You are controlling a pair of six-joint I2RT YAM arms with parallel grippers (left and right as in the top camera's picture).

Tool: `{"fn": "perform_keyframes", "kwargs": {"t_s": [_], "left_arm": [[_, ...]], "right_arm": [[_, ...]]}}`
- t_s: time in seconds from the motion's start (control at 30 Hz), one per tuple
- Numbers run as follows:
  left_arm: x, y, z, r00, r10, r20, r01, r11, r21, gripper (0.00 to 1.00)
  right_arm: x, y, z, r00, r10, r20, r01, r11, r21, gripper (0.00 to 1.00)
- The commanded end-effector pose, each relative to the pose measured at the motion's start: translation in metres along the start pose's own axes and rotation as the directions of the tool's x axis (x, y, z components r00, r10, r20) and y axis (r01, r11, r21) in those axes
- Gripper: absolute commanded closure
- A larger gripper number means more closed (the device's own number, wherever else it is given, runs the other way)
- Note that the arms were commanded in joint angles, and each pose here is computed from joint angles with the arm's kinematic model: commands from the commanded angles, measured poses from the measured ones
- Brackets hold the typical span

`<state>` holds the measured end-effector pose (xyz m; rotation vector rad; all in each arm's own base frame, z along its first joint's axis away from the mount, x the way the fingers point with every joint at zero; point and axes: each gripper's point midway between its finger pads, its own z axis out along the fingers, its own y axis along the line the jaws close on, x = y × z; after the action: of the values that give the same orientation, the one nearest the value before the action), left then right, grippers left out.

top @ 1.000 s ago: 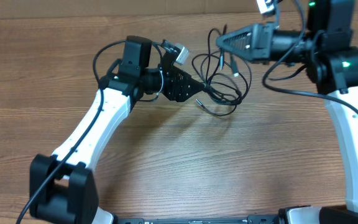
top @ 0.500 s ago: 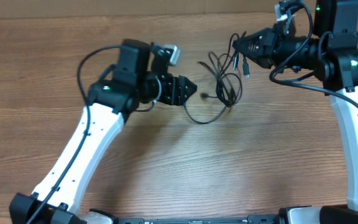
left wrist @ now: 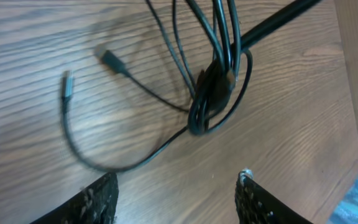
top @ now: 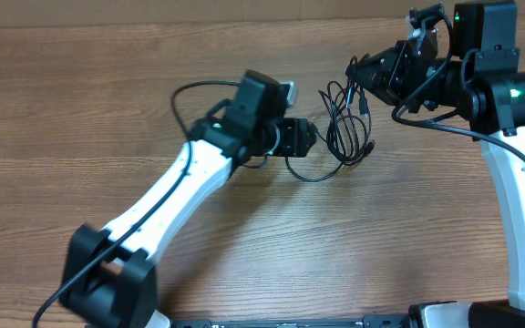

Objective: Untangle cables

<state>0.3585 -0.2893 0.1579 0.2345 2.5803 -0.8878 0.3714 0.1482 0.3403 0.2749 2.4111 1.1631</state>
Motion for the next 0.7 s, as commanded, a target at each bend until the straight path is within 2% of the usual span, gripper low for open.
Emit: {"fn": "perform_keyframes", "kwargs": {"t_s": [0.0, 0.33, 0.67], "left_arm": [[0.009, -0.012, 0.034, 1.000, 0.003, -0.021, -0.002, 1.000, 0.023, 0.40], [0.019, -0.007, 0.090, 0.999, -0.015, -0.041, 0.017, 0.999, 0.043, 0.45], [0.033, -0.001, 0.125, 0.998, -0.022, -0.062, 0.025, 0.999, 0.046, 0.67]], "right_arm": [[0.001, 0.011, -0.011, 0.999, -0.036, 0.023, 0.037, 0.999, -0.008, 0.96], [0.006, -0.002, -0.011, 1.000, -0.020, 0.012, 0.019, 0.998, 0.053, 0.96], [0.006, -0.008, -0.011, 1.000, -0.013, 0.020, 0.011, 0.997, 0.082, 0.96]]}}
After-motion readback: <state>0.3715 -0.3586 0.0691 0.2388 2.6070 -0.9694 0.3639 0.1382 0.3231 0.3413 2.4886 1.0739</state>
